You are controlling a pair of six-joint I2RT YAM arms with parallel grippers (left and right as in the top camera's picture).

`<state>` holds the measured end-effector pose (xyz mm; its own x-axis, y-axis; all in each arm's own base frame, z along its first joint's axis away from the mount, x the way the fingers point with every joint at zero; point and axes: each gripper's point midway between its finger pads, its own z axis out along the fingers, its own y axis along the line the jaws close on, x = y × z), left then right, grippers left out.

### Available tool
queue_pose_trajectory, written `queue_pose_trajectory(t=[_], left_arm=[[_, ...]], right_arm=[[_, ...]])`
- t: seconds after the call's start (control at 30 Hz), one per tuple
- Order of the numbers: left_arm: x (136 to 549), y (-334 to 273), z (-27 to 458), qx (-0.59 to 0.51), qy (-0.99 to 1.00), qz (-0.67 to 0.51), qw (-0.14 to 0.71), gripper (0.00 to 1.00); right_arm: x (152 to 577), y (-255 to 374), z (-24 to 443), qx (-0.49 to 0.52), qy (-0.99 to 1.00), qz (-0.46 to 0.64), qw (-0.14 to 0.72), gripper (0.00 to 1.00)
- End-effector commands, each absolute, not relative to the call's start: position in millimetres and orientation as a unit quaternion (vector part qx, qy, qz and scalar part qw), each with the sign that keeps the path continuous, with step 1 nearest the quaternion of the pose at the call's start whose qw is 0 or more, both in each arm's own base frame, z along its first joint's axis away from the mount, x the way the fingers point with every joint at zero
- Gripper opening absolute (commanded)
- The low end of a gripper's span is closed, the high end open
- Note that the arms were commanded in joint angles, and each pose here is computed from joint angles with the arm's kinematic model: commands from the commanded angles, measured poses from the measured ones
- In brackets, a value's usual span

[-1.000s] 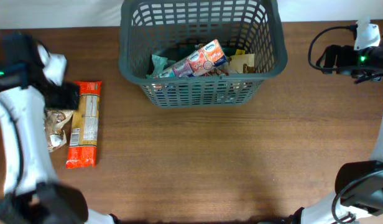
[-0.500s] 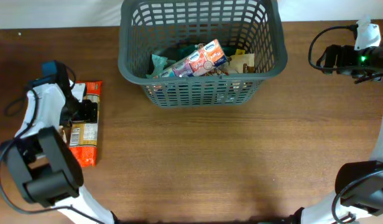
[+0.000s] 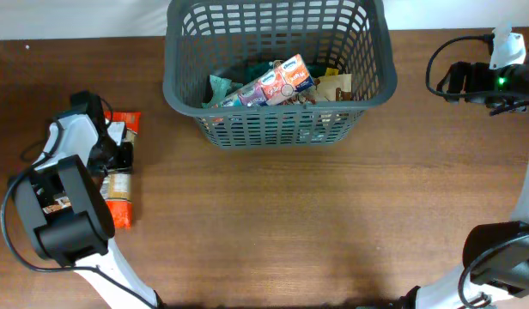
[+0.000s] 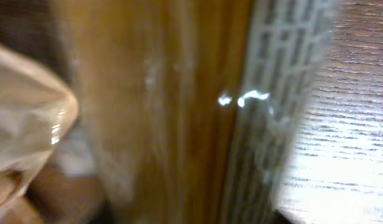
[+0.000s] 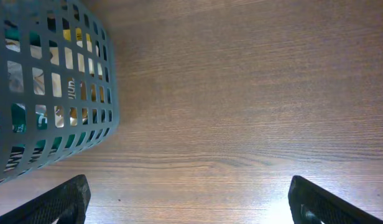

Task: Pack container
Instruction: 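Grasp the orange-topped pasta package with the left gripper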

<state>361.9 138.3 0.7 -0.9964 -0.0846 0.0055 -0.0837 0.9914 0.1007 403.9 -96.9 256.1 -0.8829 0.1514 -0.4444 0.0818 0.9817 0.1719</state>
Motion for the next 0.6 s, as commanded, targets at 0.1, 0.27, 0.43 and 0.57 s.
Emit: queue_pose_trajectory(t=[0.1,0.27,0.43,0.57], left_arm=[[365.0,131.4,-3.2,0.036,-0.998,-0.041,0.019,0.02],[411.4,125.3,81.0,0.017,-0.996,-0.061,-0.057,0.02],[451.6,107.7,214.8,-0.009,-0.976,-0.093,-0.197,0.02],[464.6,84.5,349.8,-0.037,-0.922,-0.120,-0.365,0.02]], right_arm=[[402.0,-95.4,261.2,0.060,0.966,0.078,0.241,0.99],[402.0,-95.5,261.1,0.060,0.966,0.078,0.241,0.99],[402.0,-95.5,261.1,0.060,0.966,0.078,0.241,0.99],[402.0,-95.5,261.1,0.060,0.966,0.078,0.241,0.99]])
